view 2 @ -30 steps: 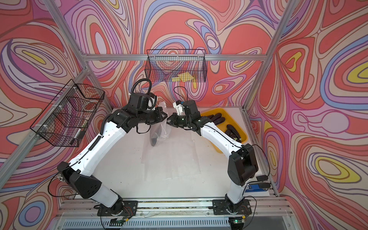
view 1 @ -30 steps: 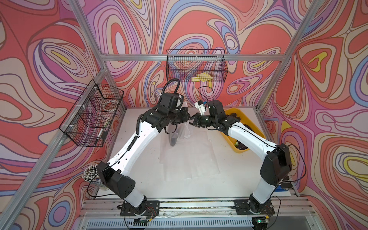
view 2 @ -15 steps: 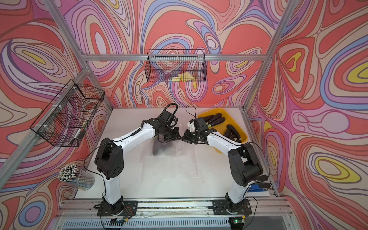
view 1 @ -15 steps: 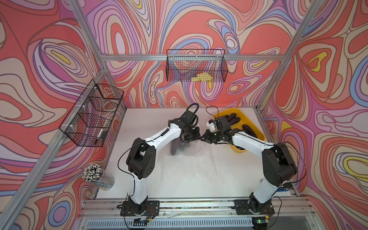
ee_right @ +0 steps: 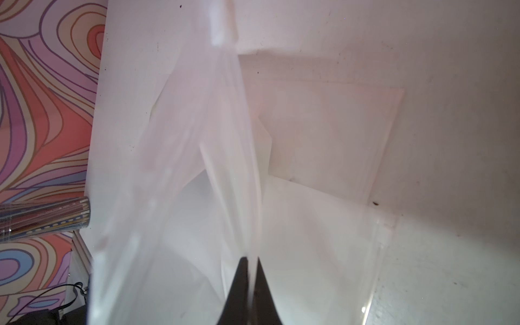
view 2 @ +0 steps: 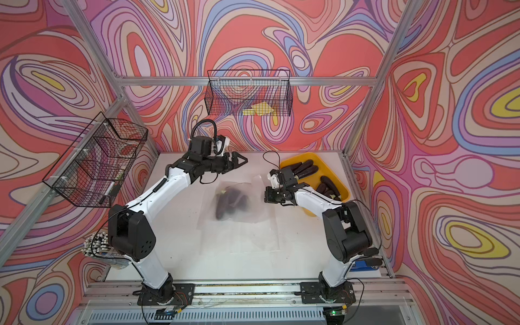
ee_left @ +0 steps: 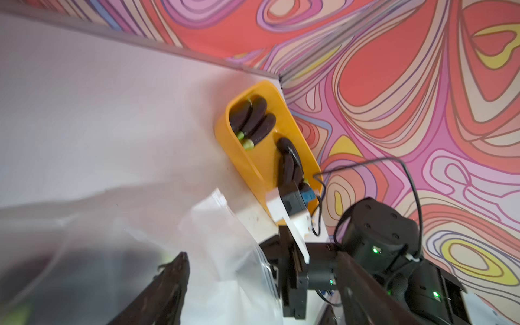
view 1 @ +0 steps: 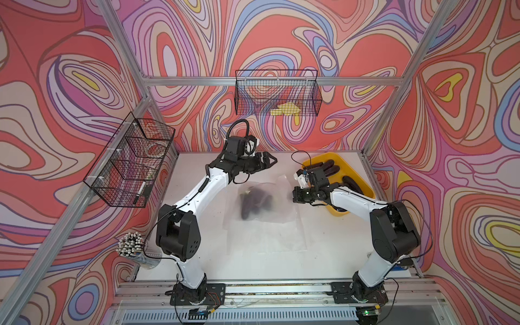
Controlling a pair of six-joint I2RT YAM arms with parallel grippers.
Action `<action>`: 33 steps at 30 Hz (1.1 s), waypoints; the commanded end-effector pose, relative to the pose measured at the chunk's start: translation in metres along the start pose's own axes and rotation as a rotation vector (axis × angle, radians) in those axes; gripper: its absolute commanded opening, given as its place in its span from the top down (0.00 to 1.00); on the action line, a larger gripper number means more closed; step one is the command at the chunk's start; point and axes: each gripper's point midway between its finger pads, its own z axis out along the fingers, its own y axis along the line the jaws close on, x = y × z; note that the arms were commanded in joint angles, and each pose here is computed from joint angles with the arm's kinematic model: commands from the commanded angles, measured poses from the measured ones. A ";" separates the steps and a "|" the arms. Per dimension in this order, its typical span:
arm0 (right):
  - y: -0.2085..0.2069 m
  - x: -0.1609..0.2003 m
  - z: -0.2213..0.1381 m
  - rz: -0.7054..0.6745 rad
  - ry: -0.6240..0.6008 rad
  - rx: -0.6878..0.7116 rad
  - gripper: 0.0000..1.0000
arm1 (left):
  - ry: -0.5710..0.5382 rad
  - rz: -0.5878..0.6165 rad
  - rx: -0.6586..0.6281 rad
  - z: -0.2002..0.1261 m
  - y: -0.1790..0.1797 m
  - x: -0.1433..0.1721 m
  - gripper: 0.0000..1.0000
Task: Place the eggplant in a zip-top bag and seal the zipper
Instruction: Adjust the zipper food storage bag in the zipper food storage bag.
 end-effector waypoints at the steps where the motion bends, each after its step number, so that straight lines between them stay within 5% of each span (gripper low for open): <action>1: 0.000 -0.001 -0.007 -0.173 -0.033 0.024 0.94 | 0.042 0.328 -0.017 0.034 0.032 0.015 0.19; 8: -0.008 -0.020 -0.022 -0.335 -0.154 0.121 0.95 | 0.058 0.503 0.301 0.049 0.021 0.009 0.20; 12: 0.002 -0.028 -0.024 -0.375 -0.202 0.086 0.95 | 0.123 0.485 0.394 0.063 0.015 0.017 0.27; 33: 0.035 -0.034 -0.021 -0.470 -0.218 0.010 0.95 | 0.205 0.453 0.533 0.090 0.014 0.051 0.30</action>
